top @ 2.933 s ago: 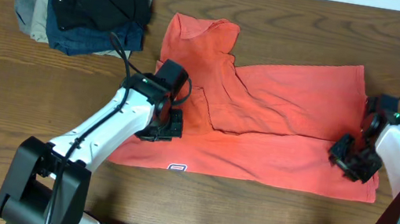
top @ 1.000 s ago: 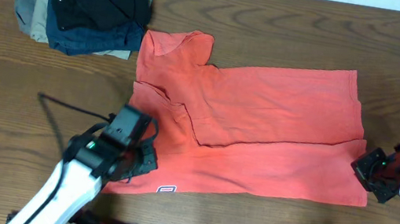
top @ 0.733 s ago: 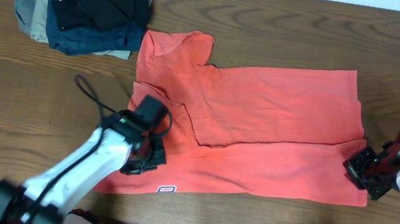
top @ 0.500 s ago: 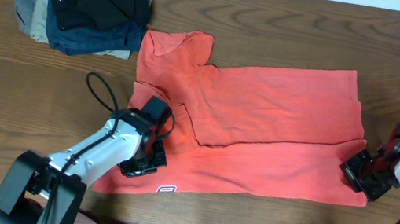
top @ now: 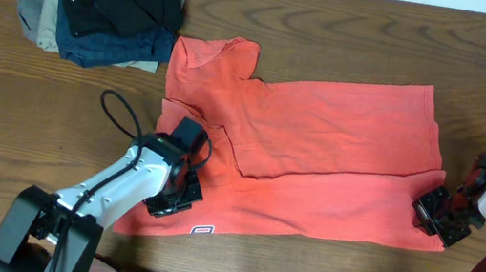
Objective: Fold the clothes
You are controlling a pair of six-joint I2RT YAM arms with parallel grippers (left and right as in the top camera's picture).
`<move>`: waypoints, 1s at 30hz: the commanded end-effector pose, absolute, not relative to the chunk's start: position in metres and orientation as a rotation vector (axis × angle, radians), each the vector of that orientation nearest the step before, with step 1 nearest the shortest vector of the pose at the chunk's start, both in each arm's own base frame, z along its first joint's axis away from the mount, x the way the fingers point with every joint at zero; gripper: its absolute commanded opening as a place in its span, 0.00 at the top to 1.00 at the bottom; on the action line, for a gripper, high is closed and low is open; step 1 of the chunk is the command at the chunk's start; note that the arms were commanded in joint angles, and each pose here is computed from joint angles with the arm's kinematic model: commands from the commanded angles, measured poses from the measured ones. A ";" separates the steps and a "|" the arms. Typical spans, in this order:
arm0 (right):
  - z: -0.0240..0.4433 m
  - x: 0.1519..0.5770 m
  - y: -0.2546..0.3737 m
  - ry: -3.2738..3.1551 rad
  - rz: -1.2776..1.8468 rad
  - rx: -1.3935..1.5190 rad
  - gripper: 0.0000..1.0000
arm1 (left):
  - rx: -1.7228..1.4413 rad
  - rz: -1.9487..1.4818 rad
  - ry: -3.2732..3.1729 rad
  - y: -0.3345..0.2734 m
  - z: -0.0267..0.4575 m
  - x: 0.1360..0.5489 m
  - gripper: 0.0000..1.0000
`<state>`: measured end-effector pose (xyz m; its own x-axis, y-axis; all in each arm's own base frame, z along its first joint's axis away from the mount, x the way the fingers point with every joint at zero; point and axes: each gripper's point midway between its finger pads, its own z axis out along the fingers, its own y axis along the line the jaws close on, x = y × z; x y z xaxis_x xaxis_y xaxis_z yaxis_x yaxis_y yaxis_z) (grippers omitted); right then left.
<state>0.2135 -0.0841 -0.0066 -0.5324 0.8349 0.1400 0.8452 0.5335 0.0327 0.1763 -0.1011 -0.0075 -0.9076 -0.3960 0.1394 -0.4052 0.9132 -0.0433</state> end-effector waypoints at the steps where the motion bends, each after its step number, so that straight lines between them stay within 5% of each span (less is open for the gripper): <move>1: -0.022 0.175 -0.087 -2.477 -0.053 -1.515 0.98 | 0.658 -0.006 -2.794 -0.086 -0.029 0.131 0.94; 16: 0.024 0.129 -0.133 -2.357 0.098 -1.801 0.99 | 0.730 0.159 -2.796 -0.091 0.031 0.102 0.94; 26: 0.106 0.169 -0.126 -2.774 -0.140 -1.781 0.99 | 0.651 0.608 -3.101 -0.106 0.099 0.127 0.92; 30: 0.142 0.199 -0.107 -3.056 -0.355 -1.532 0.75 | 0.486 0.674 -3.222 -0.115 0.131 0.153 0.45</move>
